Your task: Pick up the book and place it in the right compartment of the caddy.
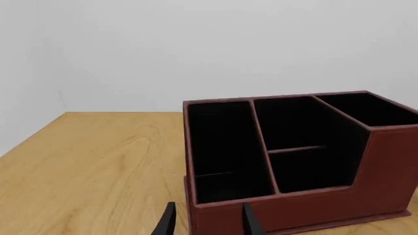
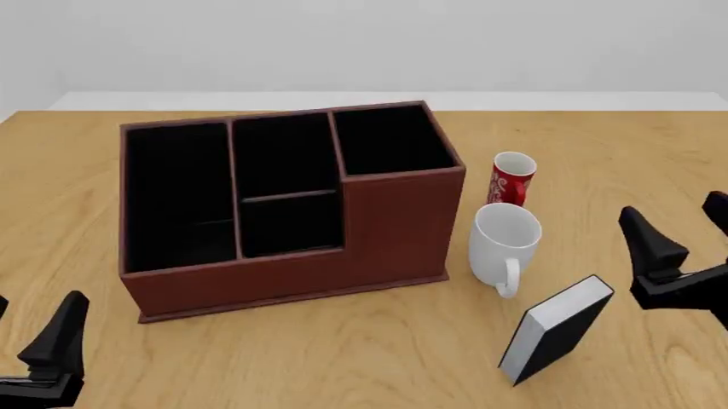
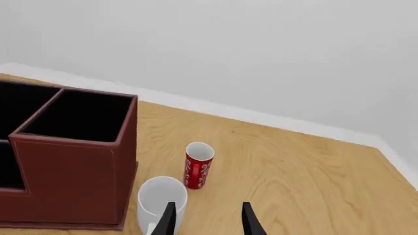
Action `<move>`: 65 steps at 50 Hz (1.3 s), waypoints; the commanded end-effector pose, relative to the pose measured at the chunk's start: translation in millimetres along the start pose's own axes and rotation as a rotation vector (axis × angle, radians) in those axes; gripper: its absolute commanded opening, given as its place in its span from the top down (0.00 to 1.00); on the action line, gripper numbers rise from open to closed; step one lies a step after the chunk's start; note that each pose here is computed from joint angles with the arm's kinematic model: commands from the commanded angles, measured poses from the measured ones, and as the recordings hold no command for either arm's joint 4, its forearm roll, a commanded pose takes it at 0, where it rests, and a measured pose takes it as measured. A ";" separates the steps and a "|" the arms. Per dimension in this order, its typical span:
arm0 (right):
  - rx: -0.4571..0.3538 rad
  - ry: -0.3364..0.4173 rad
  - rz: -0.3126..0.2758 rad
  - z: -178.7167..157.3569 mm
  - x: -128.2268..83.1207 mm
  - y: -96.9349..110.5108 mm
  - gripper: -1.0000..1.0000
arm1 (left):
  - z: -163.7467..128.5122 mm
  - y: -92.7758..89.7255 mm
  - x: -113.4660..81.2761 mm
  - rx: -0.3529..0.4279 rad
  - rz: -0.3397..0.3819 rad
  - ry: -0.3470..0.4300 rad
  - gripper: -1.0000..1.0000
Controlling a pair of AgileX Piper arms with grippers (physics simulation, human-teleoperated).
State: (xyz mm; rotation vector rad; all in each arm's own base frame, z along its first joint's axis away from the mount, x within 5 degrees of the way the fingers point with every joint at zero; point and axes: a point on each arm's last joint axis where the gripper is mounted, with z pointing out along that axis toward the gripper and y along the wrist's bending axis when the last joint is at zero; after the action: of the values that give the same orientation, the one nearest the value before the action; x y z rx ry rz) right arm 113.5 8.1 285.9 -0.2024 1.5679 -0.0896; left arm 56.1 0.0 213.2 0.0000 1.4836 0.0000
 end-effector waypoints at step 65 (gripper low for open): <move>-0.578 0.157 -1.224 61.4 -88.6 36.6 0.00 | 0.0 0.0 0.0 0.000 0.000 0.000 0.00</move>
State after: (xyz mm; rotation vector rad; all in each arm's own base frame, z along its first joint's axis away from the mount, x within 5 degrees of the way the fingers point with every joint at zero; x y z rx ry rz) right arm 165.3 62.3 354.7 -1.4983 1.3585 -0.6123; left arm 56.1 0.0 213.2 0.0000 1.4836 0.0000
